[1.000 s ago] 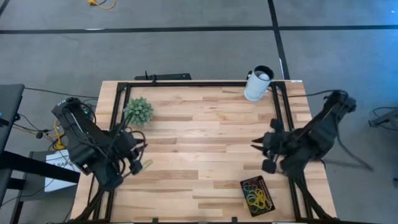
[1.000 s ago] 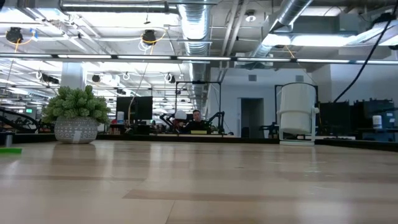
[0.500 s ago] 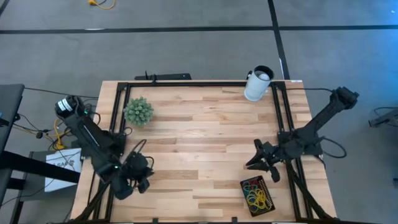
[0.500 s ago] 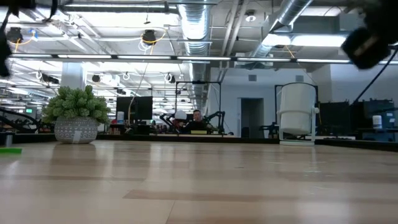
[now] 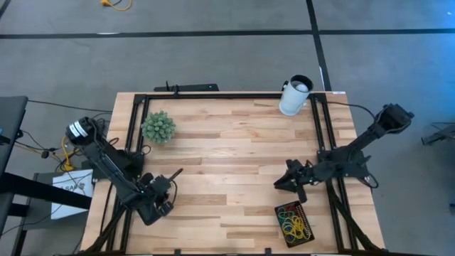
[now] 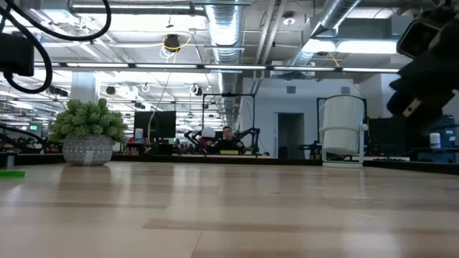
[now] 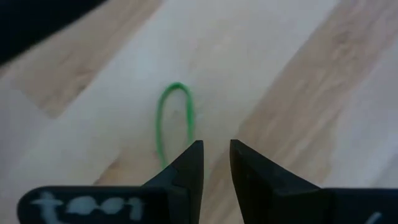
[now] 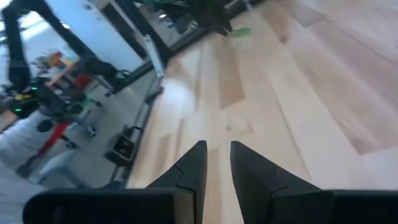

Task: Pick and place rubber bands into bin
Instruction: Put the green rubber band into the black basket

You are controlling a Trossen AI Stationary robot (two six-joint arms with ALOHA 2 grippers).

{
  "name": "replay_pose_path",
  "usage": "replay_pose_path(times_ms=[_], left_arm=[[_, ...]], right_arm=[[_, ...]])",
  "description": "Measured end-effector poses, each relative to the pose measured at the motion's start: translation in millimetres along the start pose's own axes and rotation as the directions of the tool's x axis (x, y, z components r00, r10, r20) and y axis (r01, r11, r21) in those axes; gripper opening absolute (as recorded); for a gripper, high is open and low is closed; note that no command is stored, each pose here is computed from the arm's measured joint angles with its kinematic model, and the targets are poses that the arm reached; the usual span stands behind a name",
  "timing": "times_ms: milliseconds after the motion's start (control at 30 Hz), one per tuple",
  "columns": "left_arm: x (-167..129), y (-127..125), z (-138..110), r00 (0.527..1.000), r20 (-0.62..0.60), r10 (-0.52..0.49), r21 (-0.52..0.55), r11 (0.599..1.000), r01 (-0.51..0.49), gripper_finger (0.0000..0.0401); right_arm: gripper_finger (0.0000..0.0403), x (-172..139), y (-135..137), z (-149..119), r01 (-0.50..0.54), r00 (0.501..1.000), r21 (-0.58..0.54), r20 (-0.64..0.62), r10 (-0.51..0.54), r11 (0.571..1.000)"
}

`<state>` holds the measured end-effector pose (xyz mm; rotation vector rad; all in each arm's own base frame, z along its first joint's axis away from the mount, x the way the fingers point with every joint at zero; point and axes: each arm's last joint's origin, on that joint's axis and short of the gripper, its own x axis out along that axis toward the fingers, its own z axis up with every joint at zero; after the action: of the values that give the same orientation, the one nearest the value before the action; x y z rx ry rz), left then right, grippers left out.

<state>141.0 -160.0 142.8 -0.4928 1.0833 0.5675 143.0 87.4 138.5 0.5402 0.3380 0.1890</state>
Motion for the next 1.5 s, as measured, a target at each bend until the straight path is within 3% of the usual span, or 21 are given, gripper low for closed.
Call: replay_pose_path(times_ms=[333, 433, 767, 967, 1200, 1500], left_arm=[[2.4, 4.0, 3.9, 0.996, 0.072, 0.05, -0.022, 0.999, -0.049, 0.0066], [3.3, 3.9, 6.8, 0.994, 0.095, 0.053, -0.034, 0.998, -0.05, 0.0066], [9.1, 3.2, 17.0, 0.989, 0.13, 0.073, -0.078, 0.995, -0.063, 0.0066], [25.2, 1.1, 8.4, 0.988, 0.063, 0.138, -0.054, 0.989, -0.135, 0.0066], [35.4, -1.0, 3.3, 0.98, 0.084, 0.18, -0.067, 0.982, -0.175, 0.0066], [33.1, -8.0, 5.9, 0.981, 0.121, 0.153, -0.117, 0.983, -0.139, 0.0005]], right_arm=[[0.0066, 4.4, -9.7, 2.6, 0.134, 0.987, 0.08, 0.077, -0.14, 0.988], [0.0066, 3.8, -9.7, 4.2, 0.186, 0.974, 0.006, 0.129, -0.186, 0.982], [0.0066, 2.9, -2.0, 17.3, 0.157, 0.96, -0.139, 0.253, -0.118, 0.978], [0.0066, 2.8, -1.5, 18.0, 0.155, 0.959, -0.143, 0.26, -0.114, 0.978], [0.0066, 2.8, -1.5, 18.0, 0.154, 0.959, -0.143, 0.259, -0.113, 0.978], [0.0066, 2.8, -1.5, 18.0, 0.154, 0.959, -0.142, 0.26, -0.113, 0.978]])
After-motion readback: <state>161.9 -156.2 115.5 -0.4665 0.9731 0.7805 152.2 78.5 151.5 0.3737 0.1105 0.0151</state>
